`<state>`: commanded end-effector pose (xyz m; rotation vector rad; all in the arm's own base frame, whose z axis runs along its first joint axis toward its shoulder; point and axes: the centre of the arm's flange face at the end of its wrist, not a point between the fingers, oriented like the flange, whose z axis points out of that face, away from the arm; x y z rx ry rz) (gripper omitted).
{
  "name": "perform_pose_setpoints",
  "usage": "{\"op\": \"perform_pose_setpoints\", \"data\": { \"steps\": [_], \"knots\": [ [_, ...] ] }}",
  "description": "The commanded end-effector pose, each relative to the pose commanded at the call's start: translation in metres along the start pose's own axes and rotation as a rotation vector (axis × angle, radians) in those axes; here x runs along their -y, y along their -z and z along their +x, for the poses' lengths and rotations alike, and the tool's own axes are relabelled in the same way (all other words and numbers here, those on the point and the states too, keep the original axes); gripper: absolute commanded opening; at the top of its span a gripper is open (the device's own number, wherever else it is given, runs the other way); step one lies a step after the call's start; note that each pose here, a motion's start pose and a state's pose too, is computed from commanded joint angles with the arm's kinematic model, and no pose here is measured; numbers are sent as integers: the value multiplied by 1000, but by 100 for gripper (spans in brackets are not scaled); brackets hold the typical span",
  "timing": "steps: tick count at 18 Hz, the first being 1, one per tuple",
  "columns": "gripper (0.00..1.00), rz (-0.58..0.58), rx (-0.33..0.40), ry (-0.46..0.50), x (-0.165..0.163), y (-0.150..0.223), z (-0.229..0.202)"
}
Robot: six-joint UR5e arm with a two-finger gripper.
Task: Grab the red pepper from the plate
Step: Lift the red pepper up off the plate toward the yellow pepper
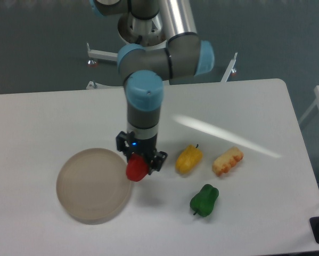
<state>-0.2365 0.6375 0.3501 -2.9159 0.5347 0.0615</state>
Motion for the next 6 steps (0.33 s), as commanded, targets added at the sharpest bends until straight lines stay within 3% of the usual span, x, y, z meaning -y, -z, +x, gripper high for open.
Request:
{"op": "perform_pose_setpoints", "data": {
  "steps": [6],
  "knots": [
    [48,-26,30,-35,-9,1,-18]
  ]
}}
